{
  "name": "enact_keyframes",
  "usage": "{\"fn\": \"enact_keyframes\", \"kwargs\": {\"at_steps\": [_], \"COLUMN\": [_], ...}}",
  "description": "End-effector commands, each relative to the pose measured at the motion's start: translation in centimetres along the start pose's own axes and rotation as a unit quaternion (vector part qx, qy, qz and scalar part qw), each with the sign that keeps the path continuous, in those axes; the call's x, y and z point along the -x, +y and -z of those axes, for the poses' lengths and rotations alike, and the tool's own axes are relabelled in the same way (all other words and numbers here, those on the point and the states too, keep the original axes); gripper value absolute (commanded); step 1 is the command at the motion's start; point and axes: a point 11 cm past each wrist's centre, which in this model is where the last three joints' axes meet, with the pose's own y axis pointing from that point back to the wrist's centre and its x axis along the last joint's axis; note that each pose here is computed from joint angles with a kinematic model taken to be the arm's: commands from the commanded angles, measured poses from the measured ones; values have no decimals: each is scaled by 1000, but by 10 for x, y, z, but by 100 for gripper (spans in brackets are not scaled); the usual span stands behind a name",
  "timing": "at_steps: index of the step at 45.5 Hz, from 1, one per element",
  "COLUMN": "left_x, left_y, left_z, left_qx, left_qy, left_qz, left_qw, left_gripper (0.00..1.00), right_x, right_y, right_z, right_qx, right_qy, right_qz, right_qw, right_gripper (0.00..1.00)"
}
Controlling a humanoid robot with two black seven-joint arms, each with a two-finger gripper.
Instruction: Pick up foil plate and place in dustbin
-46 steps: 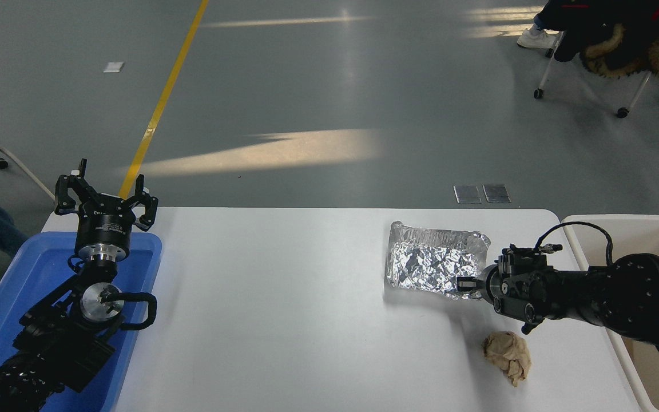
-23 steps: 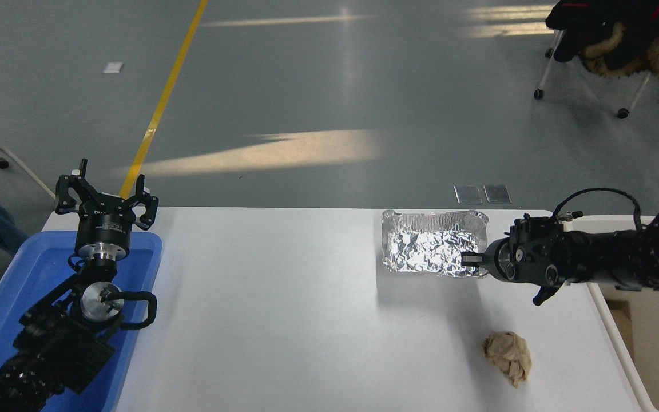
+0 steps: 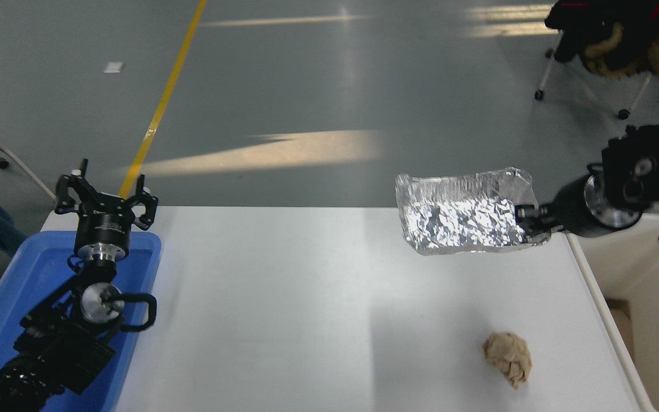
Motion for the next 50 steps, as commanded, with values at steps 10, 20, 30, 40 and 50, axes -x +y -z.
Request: {"fn": "enact_keyframes", "kwargs": {"at_steps": [10,20,30,40,50], "left_x": [0,0,0,0,0], "left_y": [0,0,0,0,0], "left_z": [0,0,0,0,0], "left_qx": [0,0,0,0,0], "left_qy": [0,0,0,0,0], "left_qz": [0,-1,0,0,0], "left_qw": [1000,1000,1000,1000,1000], "left_gripper": [99,99,99,99,99], "right_x": [-2,0,-6,18,66], "right_y": [125,118,41,-19,-78], "right_z": [45,26,-86,-192,-277], "right_qx": [-73,-56,30,96,137], "right_qy": [31,2,-124,-227,-337], "right_qz": [21,30,-4,-49,-81], "right_qw": [997,998,992,968,928], "right_gripper": [0,0,0,0,0]}}
